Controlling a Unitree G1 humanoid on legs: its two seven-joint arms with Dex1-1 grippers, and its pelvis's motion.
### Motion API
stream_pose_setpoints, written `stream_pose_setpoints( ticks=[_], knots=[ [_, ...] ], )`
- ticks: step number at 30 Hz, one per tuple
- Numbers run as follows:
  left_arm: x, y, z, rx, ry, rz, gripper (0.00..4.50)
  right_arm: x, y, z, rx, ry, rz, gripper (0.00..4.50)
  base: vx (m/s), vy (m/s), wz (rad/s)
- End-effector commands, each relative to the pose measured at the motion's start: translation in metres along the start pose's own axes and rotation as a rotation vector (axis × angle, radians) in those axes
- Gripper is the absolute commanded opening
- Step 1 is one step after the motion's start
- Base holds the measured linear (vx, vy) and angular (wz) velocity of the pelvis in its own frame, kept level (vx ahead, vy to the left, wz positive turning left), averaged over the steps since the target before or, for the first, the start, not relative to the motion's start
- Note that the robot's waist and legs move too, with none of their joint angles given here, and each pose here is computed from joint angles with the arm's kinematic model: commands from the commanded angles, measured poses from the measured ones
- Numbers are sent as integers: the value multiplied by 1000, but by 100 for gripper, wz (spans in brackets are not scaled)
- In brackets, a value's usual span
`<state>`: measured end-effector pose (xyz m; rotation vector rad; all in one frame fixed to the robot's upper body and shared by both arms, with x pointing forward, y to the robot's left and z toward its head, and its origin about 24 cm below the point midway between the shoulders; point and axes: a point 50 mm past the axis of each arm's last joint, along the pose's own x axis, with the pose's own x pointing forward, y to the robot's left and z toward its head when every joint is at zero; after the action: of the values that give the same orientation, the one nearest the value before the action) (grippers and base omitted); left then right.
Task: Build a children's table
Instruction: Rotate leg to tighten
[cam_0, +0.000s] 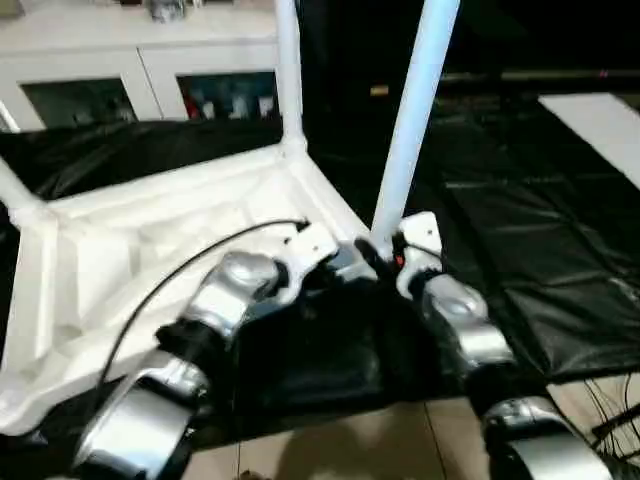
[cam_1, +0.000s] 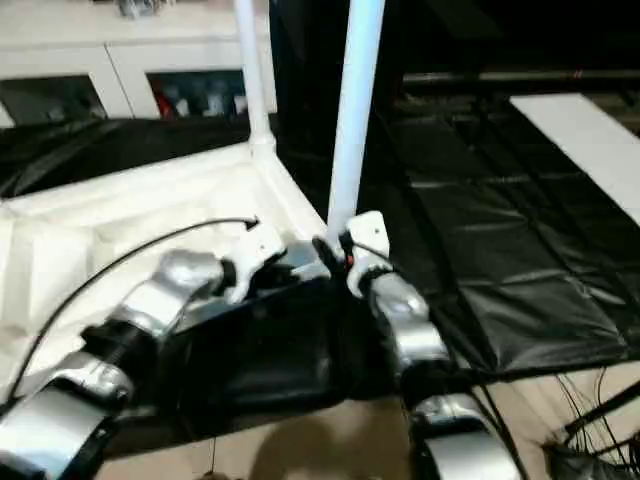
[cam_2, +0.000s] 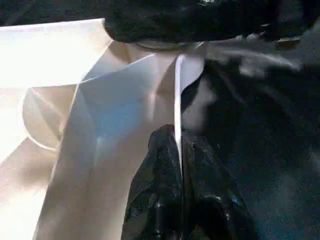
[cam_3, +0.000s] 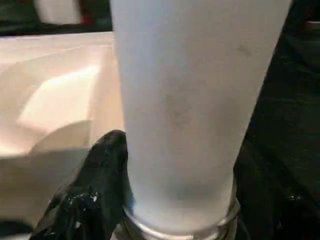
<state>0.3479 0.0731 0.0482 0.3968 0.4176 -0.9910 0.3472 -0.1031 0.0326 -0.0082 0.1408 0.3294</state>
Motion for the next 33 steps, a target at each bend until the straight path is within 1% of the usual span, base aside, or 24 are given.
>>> stream_pose_setpoints(
  ticks=[1, 2, 3, 4, 5, 6, 8, 9, 10, 12, 15, 16, 18, 20, 21, 22, 23, 24, 25, 26, 28, 29, 32, 33],
  knots=[
    [12, -11, 0, -26, -18, 3, 0, 5, 21, -4, 54, 32, 14, 266, 0, 0, 0],
    [13, -12, -1, -25, -14, 6, 0, 6, 26, -5, 58, 37, 35, 266, 0, 0, 0],
    [13, -12, -1, -25, -14, 6, 0, 6, 26, -5, 58, 37, 35, 266, 0, 0, 0],
    [14, -13, -1, -20, -12, 4, 0, 5, 33, -5, 74, 37, 85, 266, 0, 0, 0],
    [14, -13, -1, -20, -12, 4, 0, 5, 33, -5, 74, 37, 85, 301, 0, 0, 0],
    [14, -15, -4, -7, -5, -14, 0, 2, 41, -2, 97, 5, 169, 322, 0, 0, 0],
    [14, -16, -5, -2, -3, -19, 0, 1, 43, 0, 94, -15, 188, 342, 0, 0, 0],
    [14, -15, -6, 2, -1, -21, 0, 1, 43, 1, 76, -21, 193, 356, 0, 0, 0],
    [13, -15, -7, 5, 1, -23, 0, 1, 42, 2, 64, -23, 196, 356, 0, 0, 0],
    [12, -14, -8, 14, 4, -26, 0, 1, 41, 4, 49, -30, 197, 384, 0, 0, 0],
    [8, -12, -11, 30, 8, -32, 0, -2, 33, 9, 13, -46, 226, 394, 0, 0, 0],
    [6, -12, -13, 40, 11, -42, 0, -5, 29, 12, -9, -57, 263, 394, 0, 0, 0],
    [6, -12, -13, 43, 11, -45, 0, -6, 28, 12, -15, -61, 271, 394, 0, 0, 0],
    [-4, -16, -17, 91, -7, -140, 0, -21, 13, 20, -119, -85, 440, 394, 0, 0, 0],
    [-6, -18, -18, 106, -17, -177, 0, -25, 9, 21, -151, -86, 487, 394, 0, 0, 0],
    [-6, -18, -18, 106, -17, -177, 0, -25, 9, 21, -151, -86, 487, 394, 0, 0, 0],
    [-15, -24, -22, 133, -21, -276, 0, -36, 1, 20, -224, -62, 605, 394, 0, 0, 0],
    [-15, -24, -22, 133, -21, -276, 0, -36, 1, 20, -224, -62, 605, 394, 0, 0, 0],
    [-20, -27, -24, 144, -19, -320, 0, -41, -2, 19, -251, -39, 658, 394, 0, 0, 0],
    [-20, -27, -24, 144, -19, -320, 0, -41, -2, 19, -251, -39, 658, 394, 0, 0, 0],
    [-24, -29, -25, 152, -17, -353, 0, -46, -5, 18, -271, -15, 714, 394, 0, 0, 0],
    [-34, -32, -26, 163, -20, -428, 0, -58, -12, 16, -310, 39, 831, 394, 0, 0, 0],
    [-43, -34, -27, 170, -22, -485, 0, -66, -19, 18, -318, 76, 908, 394, 0, 0, 0],
    [-43, -34, -27, 171, -22, -487, 0, -66, -19, 18, -318, 78, 912, 394, 0, 0, 0]
  ],
)
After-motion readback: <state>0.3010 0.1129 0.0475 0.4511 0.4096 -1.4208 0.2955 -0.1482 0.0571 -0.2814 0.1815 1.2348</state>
